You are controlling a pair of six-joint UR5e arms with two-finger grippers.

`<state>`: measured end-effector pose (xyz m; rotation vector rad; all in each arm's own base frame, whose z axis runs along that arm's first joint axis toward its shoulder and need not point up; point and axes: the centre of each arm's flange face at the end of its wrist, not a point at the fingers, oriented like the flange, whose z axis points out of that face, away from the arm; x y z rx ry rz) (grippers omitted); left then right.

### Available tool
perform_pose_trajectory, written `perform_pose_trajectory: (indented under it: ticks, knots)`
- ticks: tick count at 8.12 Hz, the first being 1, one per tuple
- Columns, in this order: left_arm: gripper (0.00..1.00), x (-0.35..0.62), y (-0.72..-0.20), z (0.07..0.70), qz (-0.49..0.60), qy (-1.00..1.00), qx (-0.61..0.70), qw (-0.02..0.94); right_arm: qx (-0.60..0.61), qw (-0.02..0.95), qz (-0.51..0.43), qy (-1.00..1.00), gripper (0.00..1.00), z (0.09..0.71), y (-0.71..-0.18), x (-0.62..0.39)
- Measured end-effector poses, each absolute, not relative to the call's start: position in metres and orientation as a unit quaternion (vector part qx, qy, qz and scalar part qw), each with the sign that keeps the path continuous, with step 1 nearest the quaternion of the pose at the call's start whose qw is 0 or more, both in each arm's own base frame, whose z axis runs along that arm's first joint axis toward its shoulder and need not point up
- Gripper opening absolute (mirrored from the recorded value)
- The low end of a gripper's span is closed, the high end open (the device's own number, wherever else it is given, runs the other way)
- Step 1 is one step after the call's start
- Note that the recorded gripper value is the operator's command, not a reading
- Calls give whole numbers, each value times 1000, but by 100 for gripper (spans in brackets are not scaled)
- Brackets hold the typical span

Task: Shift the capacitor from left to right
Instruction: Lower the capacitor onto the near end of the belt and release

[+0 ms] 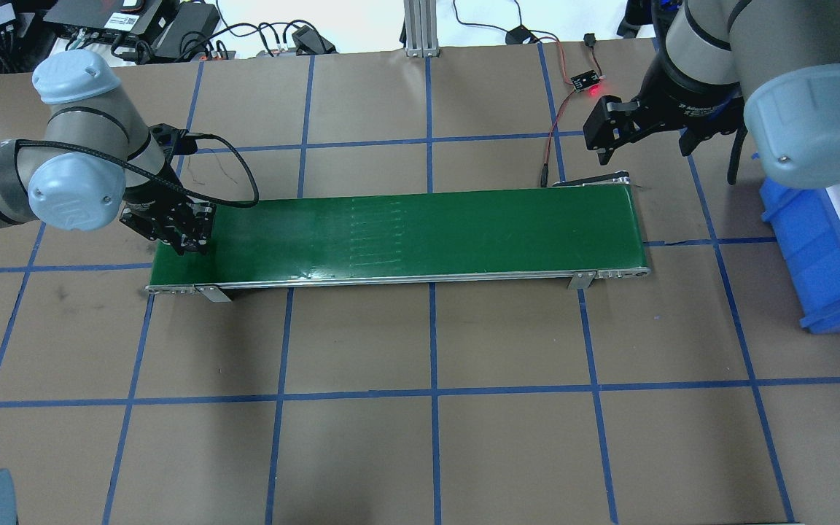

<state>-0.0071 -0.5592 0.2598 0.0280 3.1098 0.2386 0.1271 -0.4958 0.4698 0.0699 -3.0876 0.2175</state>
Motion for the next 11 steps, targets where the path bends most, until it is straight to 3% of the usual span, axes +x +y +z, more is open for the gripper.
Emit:
perform_pose_trajectory:
  ticks: [3, 4, 5, 6, 7, 8, 11]
  knots:
    - [0, -11, -561, 260, 72, 997, 20, 13, 23, 23, 70, -997, 100, 470, -496, 127]
    - [9, -11, -561, 259, 71, 997, 21, 13, 23, 23, 70, -997, 100, 470, -496, 127]
    - [30, -11, -561, 259, 72, 997, 21, 14, 23, 23, 70, -997, 100, 470, -496, 127]
    - [61, -11, -561, 259, 72, 997, 20, 13, 23, 23, 70, -997, 100, 470, -496, 127]
    - [84, -11, -561, 259, 71, 997, 19, 13, 23, 23, 70, -997, 100, 470, -496, 127]
    - [96, -10, -562, 260, 66, 998, 18, 14, 23, 23, 70, -997, 100, 470, -496, 127]
    - [100, -9, -568, 265, 38, 999, 13, 19, 23, 23, 70, -997, 100, 470, -496, 127]
